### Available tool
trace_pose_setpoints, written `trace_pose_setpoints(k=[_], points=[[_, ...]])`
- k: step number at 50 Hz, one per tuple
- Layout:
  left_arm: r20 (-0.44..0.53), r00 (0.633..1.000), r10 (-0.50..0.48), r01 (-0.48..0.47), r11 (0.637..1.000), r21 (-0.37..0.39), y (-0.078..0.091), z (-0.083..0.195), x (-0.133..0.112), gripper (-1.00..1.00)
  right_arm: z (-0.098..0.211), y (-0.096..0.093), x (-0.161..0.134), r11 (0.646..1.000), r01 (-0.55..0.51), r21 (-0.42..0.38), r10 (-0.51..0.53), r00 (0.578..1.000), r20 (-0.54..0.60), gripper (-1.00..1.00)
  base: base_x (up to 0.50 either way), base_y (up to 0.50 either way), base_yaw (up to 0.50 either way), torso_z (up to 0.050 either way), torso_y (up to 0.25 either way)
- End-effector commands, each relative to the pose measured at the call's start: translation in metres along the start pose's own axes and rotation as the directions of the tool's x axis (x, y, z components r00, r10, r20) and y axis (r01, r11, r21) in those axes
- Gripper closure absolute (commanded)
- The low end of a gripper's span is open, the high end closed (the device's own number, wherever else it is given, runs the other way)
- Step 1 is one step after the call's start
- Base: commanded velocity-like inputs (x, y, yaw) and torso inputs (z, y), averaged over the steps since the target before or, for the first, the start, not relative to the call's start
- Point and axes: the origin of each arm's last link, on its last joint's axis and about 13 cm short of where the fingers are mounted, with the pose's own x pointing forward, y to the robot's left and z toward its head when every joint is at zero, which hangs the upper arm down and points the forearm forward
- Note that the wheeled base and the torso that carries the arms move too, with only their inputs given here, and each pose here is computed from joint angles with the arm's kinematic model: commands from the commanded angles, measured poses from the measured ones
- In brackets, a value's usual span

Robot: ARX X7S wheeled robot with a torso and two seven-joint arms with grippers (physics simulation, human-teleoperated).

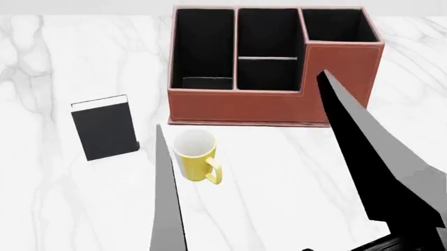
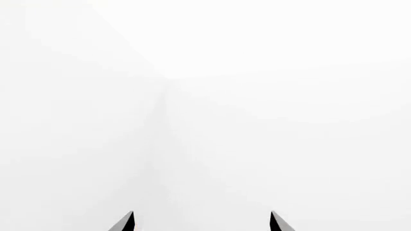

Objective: Pick up the yellow and white mug and place it to the right of the caddy.

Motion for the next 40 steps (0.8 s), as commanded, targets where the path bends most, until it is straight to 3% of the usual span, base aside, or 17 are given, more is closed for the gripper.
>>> trace_pose_setpoints(k=[1,4,8,18,40], points=[[0.014,0.955,0.295,-0.295,0.955,0.039,0.037,0.01,-0.016,-1.0,0.02,-0.008,0.001,0.996,0.05,0.077,-0.056,0.996,0.075,-1.0,0.0,0.0,0.0,0.0,0.0],[-0.014,0.912,0.41,-0.41,0.912,0.028,0.055,0.015,-0.018,-1.0,0.017,-0.009,-0.005,0.992,0.067,0.109,-0.076,0.994,0.079,-1.0,0.0,0.0,0.0,0.0,0.0],[-0.028,0.847,0.53,-0.529,0.847,0.051,0.063,0.016,-0.018,-1.0,0.014,-0.012,-0.013,0.988,0.09,0.123,-0.1,0.992,0.08,-1.0,0.0,0.0,0.0,0.0,0.0],[-0.068,0.774,0.63,-0.628,0.777,0.047,0.069,0.015,-0.016,-1.0,0.004,-0.014,-0.039,0.974,0.154,0.167,-0.168,0.983,0.078,-1.0,0.0,0.0,0.0,0.0,0.0],[-0.06,0.781,0.622,-0.621,0.783,0.034,0.066,0.015,-0.016,-1.0,-0.002,-0.007,-0.037,0.963,0.176,0.203,-0.195,0.977,0.081,-1.0,0.11,0.0,0.0,0.0,0.0]])
